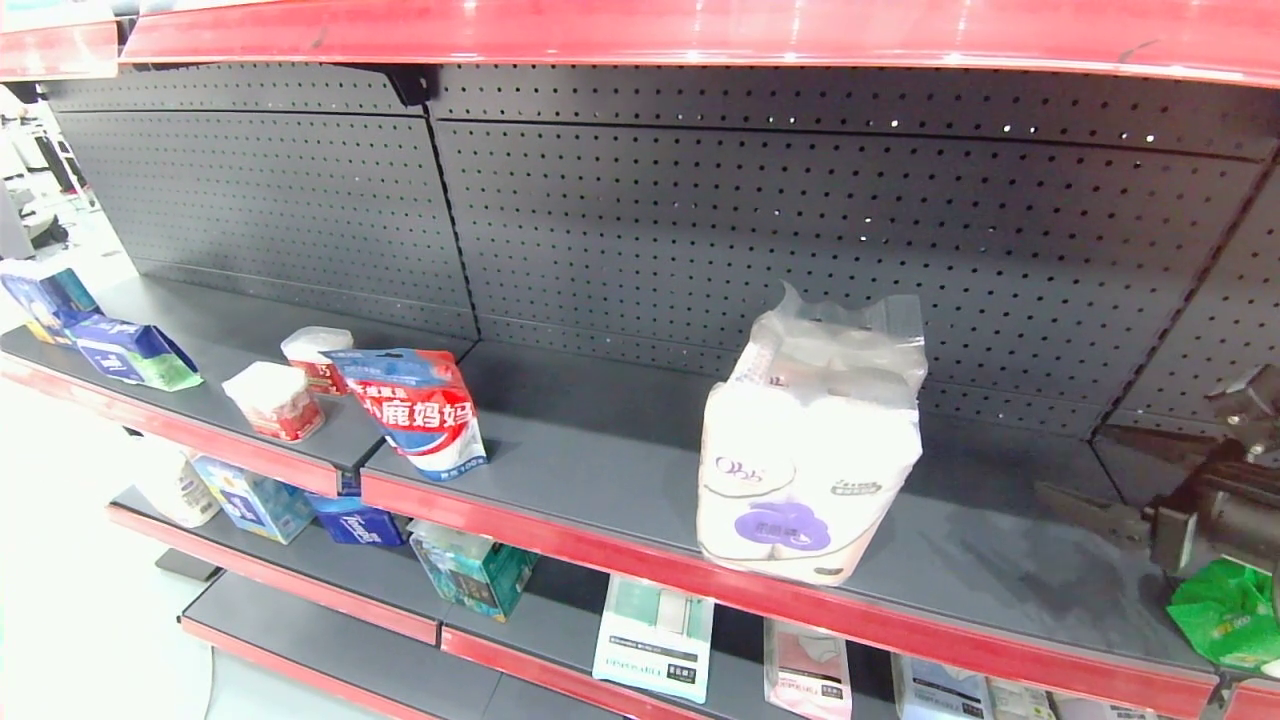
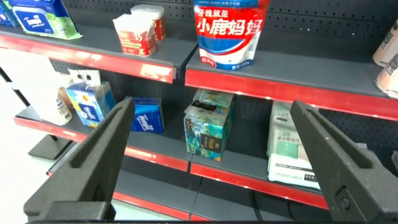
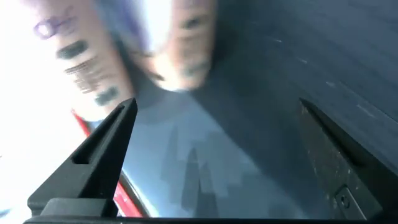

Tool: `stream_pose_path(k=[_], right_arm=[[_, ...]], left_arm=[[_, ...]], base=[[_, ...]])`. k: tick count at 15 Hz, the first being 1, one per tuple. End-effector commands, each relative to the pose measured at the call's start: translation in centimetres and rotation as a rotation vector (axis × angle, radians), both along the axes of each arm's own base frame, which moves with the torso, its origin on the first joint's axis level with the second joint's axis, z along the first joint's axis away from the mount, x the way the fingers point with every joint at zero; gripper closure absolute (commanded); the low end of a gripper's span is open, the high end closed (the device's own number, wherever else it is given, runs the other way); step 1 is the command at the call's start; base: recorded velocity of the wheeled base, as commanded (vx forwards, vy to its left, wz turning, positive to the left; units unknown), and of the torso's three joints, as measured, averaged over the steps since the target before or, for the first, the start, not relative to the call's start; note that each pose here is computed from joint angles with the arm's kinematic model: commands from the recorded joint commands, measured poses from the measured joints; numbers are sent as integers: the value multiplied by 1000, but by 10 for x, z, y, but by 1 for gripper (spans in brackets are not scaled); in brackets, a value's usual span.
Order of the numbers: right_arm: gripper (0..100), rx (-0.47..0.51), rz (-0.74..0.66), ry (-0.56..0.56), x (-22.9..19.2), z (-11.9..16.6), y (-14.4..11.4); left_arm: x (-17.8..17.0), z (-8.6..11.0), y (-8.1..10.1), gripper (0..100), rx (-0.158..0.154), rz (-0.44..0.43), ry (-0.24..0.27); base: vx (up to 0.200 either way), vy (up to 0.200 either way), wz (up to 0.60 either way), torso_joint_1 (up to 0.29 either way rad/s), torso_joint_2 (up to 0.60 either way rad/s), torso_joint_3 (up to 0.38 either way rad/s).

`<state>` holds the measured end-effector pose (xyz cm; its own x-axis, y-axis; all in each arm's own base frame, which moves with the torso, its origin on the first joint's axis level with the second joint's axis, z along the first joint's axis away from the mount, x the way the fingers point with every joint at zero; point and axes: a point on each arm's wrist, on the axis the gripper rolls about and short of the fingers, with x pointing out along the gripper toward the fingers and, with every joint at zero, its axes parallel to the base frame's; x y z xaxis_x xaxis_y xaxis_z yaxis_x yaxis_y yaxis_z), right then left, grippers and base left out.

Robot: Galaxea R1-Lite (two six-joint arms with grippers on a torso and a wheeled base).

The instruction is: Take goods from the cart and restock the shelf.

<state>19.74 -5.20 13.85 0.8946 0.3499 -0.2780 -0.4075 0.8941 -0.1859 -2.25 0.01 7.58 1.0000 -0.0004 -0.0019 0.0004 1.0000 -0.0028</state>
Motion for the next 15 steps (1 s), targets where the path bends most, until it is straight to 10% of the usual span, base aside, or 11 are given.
stream_pose_path(k=[1, 8, 15], right_arm=[[0, 33, -368, -118, -84, 12, 26], [0, 125, -497, -246, -207, -42, 55], [0, 180, -513, -159, -212, -61, 55]], left_arm=[[0, 1, 0, 0, 0, 0, -2], [0, 1, 0, 0, 0, 0, -2], [0, 0, 0, 0, 0, 0, 0]], base=[[0, 0, 0, 0, 0, 0], [0, 0, 0, 0, 0, 0], [0, 0, 0, 0, 0, 0]])
